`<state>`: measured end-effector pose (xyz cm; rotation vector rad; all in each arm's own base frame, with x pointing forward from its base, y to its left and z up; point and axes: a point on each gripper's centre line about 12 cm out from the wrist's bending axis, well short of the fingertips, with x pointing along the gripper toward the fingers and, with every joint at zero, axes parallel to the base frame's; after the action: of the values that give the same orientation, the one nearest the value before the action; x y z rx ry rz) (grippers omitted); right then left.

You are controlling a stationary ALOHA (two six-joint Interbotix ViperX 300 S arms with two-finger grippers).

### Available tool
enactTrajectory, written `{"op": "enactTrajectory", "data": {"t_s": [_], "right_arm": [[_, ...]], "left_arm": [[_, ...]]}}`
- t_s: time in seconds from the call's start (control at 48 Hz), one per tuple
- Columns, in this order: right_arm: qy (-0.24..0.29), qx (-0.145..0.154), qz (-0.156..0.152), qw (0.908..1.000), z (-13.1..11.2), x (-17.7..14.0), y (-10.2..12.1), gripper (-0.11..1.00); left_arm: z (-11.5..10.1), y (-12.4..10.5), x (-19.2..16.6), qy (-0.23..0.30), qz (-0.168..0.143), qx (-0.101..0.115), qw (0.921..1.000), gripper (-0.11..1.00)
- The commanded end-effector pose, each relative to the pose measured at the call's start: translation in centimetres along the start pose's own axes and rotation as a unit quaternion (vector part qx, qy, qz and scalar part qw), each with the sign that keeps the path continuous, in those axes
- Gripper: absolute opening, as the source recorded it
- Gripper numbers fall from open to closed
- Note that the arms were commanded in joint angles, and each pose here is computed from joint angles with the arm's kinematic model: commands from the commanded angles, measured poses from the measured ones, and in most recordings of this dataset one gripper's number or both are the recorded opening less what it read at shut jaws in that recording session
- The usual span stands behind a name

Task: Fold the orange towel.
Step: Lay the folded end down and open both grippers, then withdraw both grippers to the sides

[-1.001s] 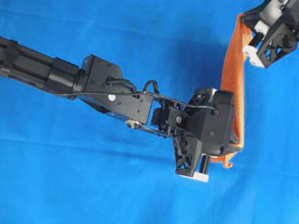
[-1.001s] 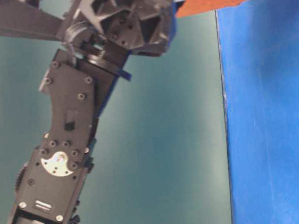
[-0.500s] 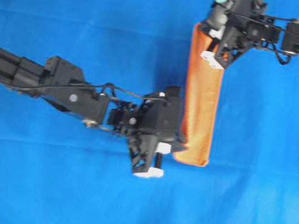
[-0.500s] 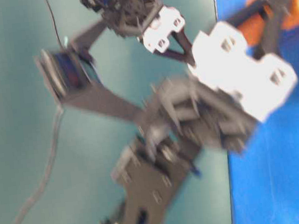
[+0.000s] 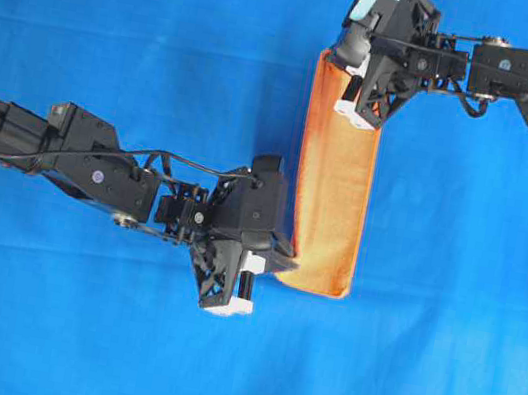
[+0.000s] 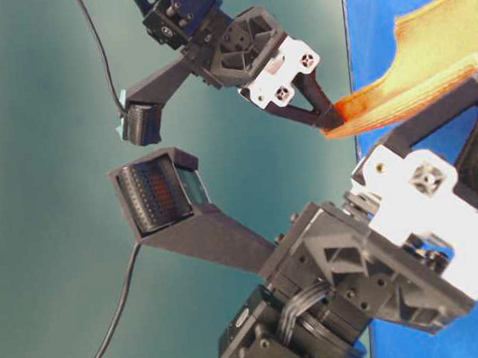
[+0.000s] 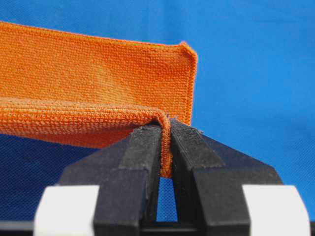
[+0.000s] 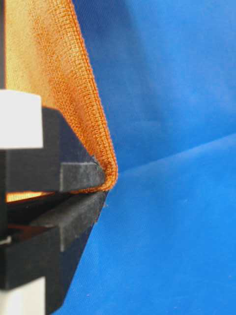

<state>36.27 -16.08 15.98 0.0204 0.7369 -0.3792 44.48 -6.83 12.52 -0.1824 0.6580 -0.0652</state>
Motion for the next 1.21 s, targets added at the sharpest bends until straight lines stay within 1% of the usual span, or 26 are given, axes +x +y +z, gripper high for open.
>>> {"op": "enactTrajectory", "data": {"t_s": [0.0, 0.063, 0.125, 0.167, 0.25, 0.292, 0.334, 0.354, 0.396, 0.521, 0.584, 0.709, 0.792, 0.855, 1.001, 1.084, 1.188], "right_arm": [[-0.021, 0.000, -0.001, 0.9998, 1.2, -0.5, -0.3, 0.03], [-0.023, 0.000, 0.001, 0.9997, 1.2, -0.4, -0.3, 0.03], [-0.024, -0.001, 0.001, 0.9997, 1.2, -0.4, -0.3, 0.04], [-0.023, -0.001, 0.001, 0.9997, 1.2, -0.4, -0.2, 0.15], [-0.020, -0.003, 0.002, 0.9998, 1.1, -0.4, 0.0, 0.40], [-0.020, -0.006, 0.002, 0.9998, 1.1, -0.4, 0.0, 0.53], [-0.020, -0.009, 0.002, 0.9998, 1.1, -0.4, 0.0, 0.63], [-0.021, -0.008, 0.002, 0.9997, 1.1, -0.4, 0.0, 0.65], [-0.021, -0.008, 0.002, 0.9997, 1.1, -0.4, 0.0, 0.66], [-0.020, -0.008, 0.002, 0.9998, 1.1, -0.4, 0.0, 0.60], [-0.019, -0.007, 0.000, 0.9998, 1.1, -0.6, -0.1, 0.61], [-0.019, -0.007, -0.005, 0.9998, 1.2, -1.4, -0.2, 0.61], [-0.028, -0.008, -0.007, 0.9996, 1.5, -2.5, -0.2, 0.61], [-0.036, -0.007, -0.008, 0.9993, 1.5, -3.5, -0.3, 0.61], [-0.057, -0.005, -0.007, 0.9983, 1.2, -6.5, -0.1, 0.61], [-0.068, 0.001, -0.004, 0.9977, 0.5, -8.1, 0.2, 0.61], [-0.087, 0.005, 0.010, 0.9962, -0.9, -10.5, 1.0, 0.61]], "left_arm": [[0.9, -1.2, -0.4, -0.017, -0.013, 0.007, 0.9998, 0.07], [0.9, -1.1, -0.4, -0.017, -0.012, 0.007, 0.9998, 0.16], [0.9, -1.0, -0.4, -0.016, -0.011, 0.006, 0.9998, 0.28], [0.9, -1.0, -0.4, -0.016, -0.011, 0.007, 0.9998, 0.38], [0.8, -1.0, -0.5, -0.014, -0.011, 0.009, 0.9998, 0.59], [0.7, -1.0, -0.5, -0.013, -0.010, 0.009, 0.9998, 0.67], [0.6, -0.9, -0.6, -0.011, -0.009, 0.008, 0.9999, 0.72], [0.6, -0.9, -0.6, -0.012, -0.009, 0.008, 0.9998, 0.73], [0.5, -0.8, -0.6, -0.010, -0.008, 0.008, 0.9999, 0.73], [0.4, -0.6, -0.8, -0.002, -0.005, 0.011, 0.9999, 0.73], [0.4, -0.4, -1.1, 0.011, -0.001, 0.010, 0.9999, 0.74], [0.7, -0.3, -3.1, 0.047, 0.007, 0.008, 0.9988, 0.74], [1.3, -0.5, -4.9, 0.058, 0.009, 0.007, 0.9983, 0.74], [1.8, -0.6, -6.3, 0.057, 0.008, 0.007, 0.9983, 0.74], [2.9, -0.9, -9.5, 0.030, 0.002, 0.011, 0.9995, 0.74], [2.7, -0.3, -11.1, 0.021, 0.005, 0.009, 0.9997, 0.74], [2.3, 1.1, -12.7, 0.004, 0.015, -0.002, 0.9999, 0.74]]}}
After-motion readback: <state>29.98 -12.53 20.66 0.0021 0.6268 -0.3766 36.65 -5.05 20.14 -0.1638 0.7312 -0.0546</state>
